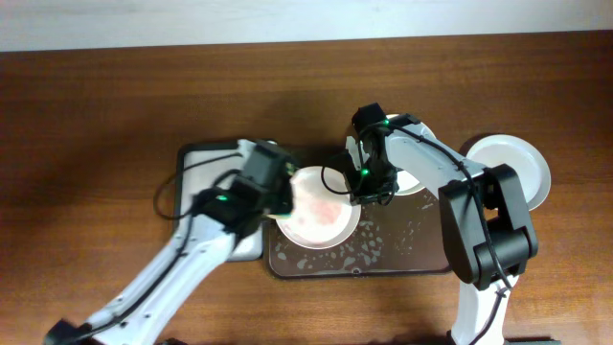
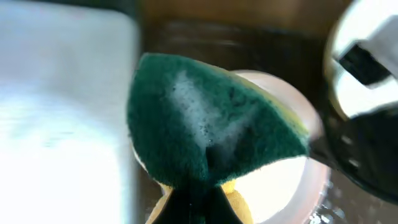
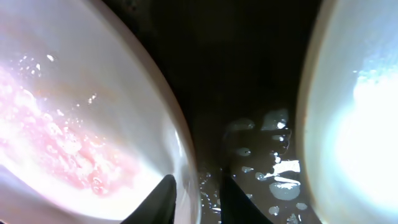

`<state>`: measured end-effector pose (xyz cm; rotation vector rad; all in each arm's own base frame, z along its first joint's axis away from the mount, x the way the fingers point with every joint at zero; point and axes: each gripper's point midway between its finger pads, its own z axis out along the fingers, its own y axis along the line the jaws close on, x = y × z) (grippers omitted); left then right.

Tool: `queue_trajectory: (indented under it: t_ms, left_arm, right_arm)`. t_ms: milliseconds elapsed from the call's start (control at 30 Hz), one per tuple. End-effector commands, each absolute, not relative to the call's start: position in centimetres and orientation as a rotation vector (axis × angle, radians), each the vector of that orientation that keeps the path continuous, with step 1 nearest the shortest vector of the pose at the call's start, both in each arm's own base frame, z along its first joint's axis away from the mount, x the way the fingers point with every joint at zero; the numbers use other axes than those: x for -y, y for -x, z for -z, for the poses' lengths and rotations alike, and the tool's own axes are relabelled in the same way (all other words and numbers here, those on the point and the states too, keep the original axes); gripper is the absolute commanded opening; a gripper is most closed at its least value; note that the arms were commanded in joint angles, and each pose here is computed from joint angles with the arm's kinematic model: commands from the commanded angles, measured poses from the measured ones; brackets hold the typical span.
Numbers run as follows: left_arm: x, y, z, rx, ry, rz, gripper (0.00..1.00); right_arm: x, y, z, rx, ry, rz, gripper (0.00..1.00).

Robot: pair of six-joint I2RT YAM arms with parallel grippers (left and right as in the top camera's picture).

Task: Clean dirty plates on tray and stack at the side

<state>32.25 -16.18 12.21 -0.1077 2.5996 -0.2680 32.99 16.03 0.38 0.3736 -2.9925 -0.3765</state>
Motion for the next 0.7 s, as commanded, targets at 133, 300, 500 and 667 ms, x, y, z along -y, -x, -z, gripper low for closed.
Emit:
queue_trajectory:
  t_ms: [133, 300, 500, 667]
  left_arm:
    - [9.5, -33.7, -8.5, -2.73, 0.145, 0.151, 0.0]
    - [7.3, -33.8, -4.5, -2.839, 0.163, 0.087, 0.0]
    - [6.0, -35.1, -1.8, -2.858, 0.159, 0.064, 0.0]
    - [4.3, -35.9, -1.0, -2.85, 0.233, 0.055, 0.01]
  right_arm:
    - [-16.7, -31.9, 0.2, 2.953, -0.397, 0.442, 0.04]
    - [-16.9, -32.7, -0.3, 2.98, -0.404, 0.455, 0.04]
    - [-15.0, -36.3, -6.2, 3.176, -0.457, 0.208, 0.04]
    - [-11.7, -37.8, -13.0, 3.388, -0.501, -0.28, 0.04]
